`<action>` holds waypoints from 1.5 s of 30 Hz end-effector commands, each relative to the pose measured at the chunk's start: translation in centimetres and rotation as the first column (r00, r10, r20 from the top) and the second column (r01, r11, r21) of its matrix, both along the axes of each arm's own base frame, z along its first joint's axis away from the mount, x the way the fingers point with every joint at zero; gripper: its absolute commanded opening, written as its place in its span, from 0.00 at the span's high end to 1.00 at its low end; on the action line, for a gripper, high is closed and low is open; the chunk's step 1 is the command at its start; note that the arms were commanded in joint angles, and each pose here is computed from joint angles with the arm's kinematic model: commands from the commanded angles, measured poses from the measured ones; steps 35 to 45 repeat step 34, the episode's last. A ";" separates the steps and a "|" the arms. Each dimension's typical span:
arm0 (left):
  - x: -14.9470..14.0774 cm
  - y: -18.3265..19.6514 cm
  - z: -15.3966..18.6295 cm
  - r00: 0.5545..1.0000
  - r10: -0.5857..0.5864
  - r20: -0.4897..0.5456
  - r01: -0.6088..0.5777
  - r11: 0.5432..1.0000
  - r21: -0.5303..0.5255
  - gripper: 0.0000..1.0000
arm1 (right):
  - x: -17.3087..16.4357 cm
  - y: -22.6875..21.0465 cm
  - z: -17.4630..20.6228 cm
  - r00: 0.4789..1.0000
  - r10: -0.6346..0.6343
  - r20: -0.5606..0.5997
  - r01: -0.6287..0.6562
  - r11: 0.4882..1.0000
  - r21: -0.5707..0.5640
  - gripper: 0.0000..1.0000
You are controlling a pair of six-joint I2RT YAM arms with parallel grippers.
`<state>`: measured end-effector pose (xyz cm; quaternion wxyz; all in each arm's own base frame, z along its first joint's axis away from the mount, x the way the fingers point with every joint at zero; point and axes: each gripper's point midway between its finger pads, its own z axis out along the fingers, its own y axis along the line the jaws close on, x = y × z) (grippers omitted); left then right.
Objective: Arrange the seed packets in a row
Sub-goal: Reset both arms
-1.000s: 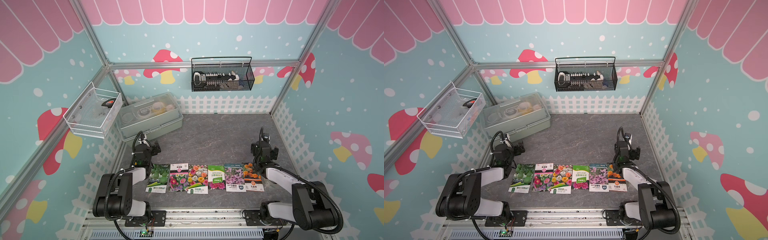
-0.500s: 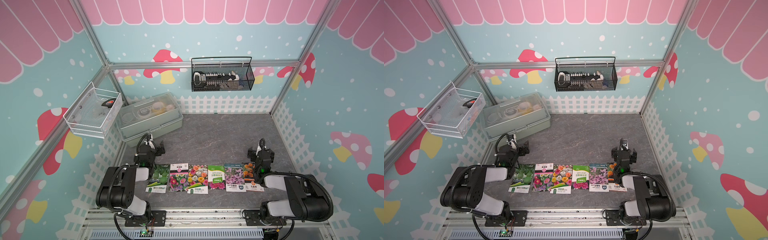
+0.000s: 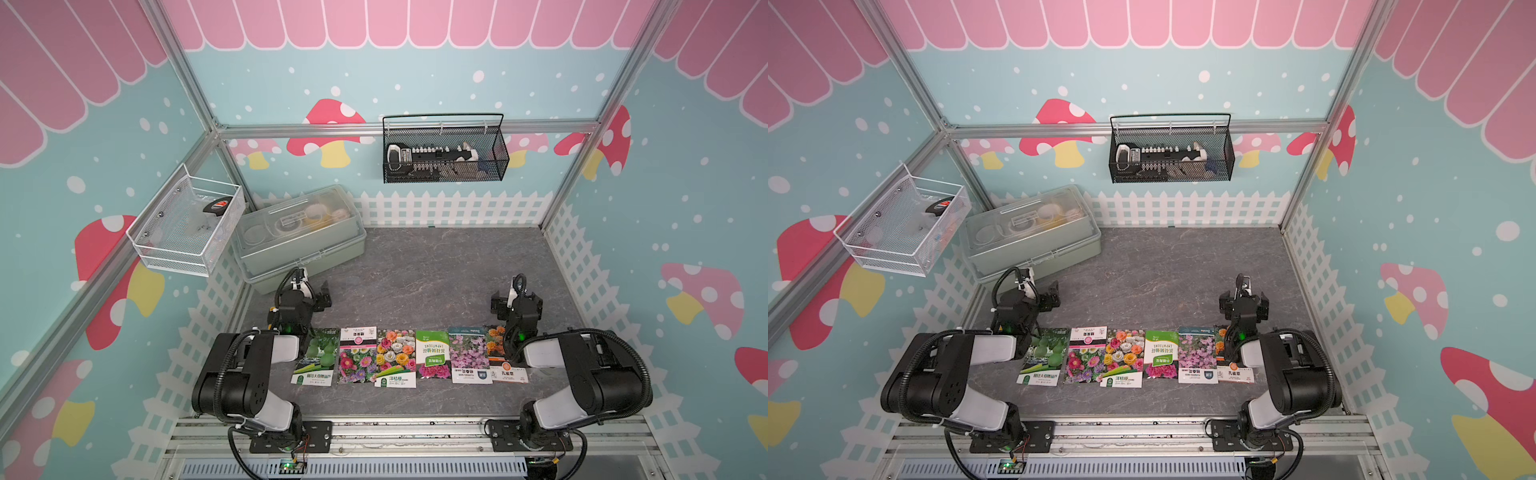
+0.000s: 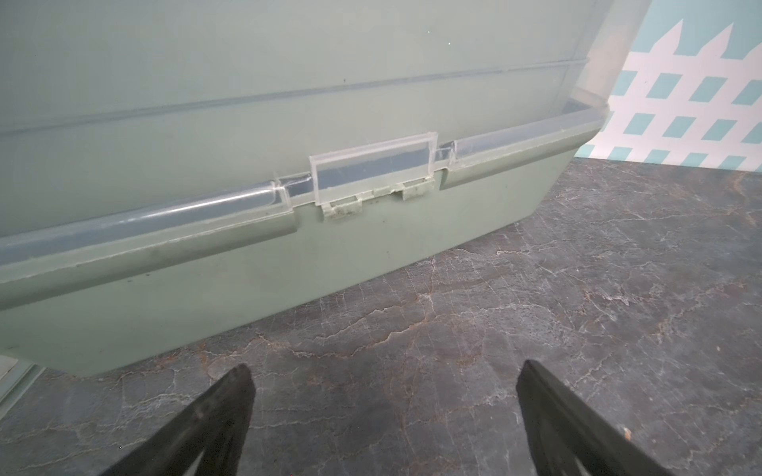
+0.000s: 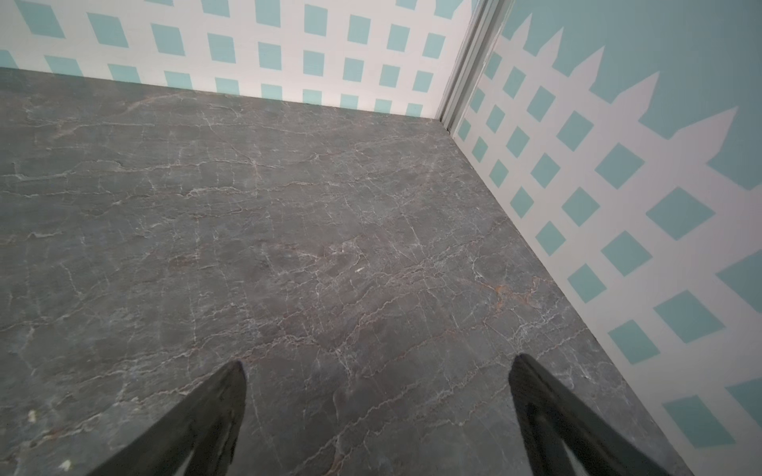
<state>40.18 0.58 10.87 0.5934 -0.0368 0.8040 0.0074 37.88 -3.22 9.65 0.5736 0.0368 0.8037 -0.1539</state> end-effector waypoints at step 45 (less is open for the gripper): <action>0.3 0.3 0.6 1.000 0.013 0.022 -0.014 1.000 0.022 0.01 | 0.6 0.3 0.6 0.999 0.031 0.007 -0.031 0.999 -0.017 0.01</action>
